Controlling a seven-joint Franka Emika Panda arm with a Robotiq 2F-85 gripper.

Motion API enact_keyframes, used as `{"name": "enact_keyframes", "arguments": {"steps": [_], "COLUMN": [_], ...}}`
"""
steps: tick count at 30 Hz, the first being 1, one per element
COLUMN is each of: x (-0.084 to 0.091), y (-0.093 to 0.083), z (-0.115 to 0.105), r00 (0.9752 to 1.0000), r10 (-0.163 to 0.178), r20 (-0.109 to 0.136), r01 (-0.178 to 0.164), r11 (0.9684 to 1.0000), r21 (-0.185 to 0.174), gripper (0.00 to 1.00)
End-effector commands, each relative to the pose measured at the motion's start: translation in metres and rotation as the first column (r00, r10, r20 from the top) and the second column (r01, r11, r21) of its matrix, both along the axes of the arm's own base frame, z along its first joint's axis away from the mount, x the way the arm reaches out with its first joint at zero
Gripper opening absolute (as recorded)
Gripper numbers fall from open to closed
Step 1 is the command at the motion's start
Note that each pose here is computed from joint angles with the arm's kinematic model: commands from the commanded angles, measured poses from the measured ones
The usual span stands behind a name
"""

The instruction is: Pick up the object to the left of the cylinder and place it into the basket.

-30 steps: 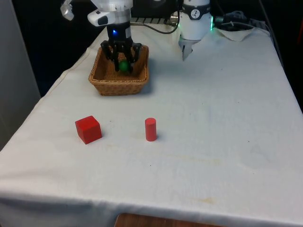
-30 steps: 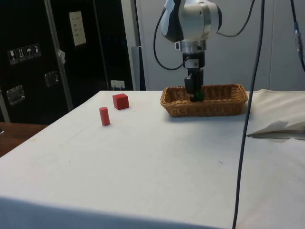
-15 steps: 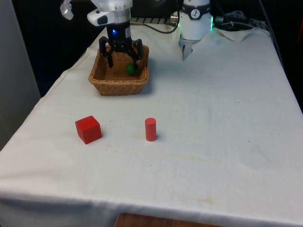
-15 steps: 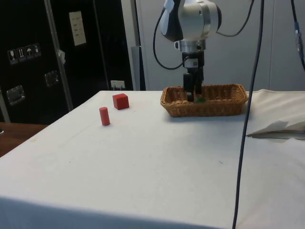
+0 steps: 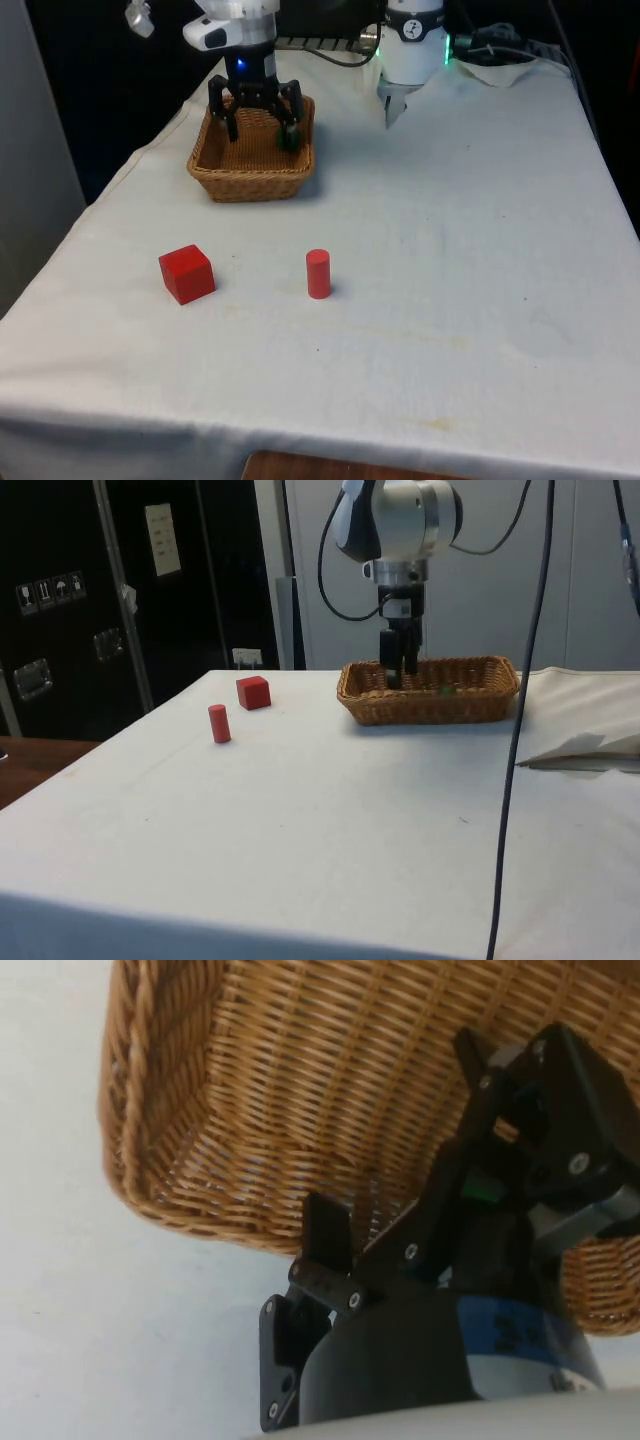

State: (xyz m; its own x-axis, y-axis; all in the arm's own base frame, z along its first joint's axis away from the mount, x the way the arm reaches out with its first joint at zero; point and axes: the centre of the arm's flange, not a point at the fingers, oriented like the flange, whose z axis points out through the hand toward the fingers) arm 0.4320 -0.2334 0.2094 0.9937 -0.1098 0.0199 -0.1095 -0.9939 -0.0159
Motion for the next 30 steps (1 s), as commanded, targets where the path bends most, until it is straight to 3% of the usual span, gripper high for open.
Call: {"name": "enact_keyframes", "arguments": {"steps": [1,7,9,17,18,24,25,26,30], "x": [0.001,0.009,0.011,0.022,0.024,0.037,0.036,0.039,0.05], "y": [0.001,0.006,0.008,0.016,0.018,0.031,0.03,0.033,0.044], "z": [0.004,0.013,0.019,0.029,0.035,0.046,0.044,0.048,0.056], "r00": [1.0,0.9993,0.9991,0.9964,0.9963,0.9937,0.9933,0.9931,0.9915], "r10": [-0.002,0.005,0.003,0.012,0.01,0.017,0.019,0.019,0.024], "r20": [0.005,0.037,0.042,0.084,0.086,0.111,0.114,0.116,0.128], "r01": [0.002,-0.006,-0.003,-0.014,-0.012,-0.019,-0.023,-0.021,-0.026], "r11": [1.0,0.9999,1.0,0.9995,0.9998,0.9996,0.9992,0.9996,0.9995], "r21": [-0.005,0.013,0.003,0.029,0.016,0.019,0.034,0.019,0.017], "gripper": [1.0,1.0,1.0,1.0,1.0,1.0,1.0,1.0,1.0]}}
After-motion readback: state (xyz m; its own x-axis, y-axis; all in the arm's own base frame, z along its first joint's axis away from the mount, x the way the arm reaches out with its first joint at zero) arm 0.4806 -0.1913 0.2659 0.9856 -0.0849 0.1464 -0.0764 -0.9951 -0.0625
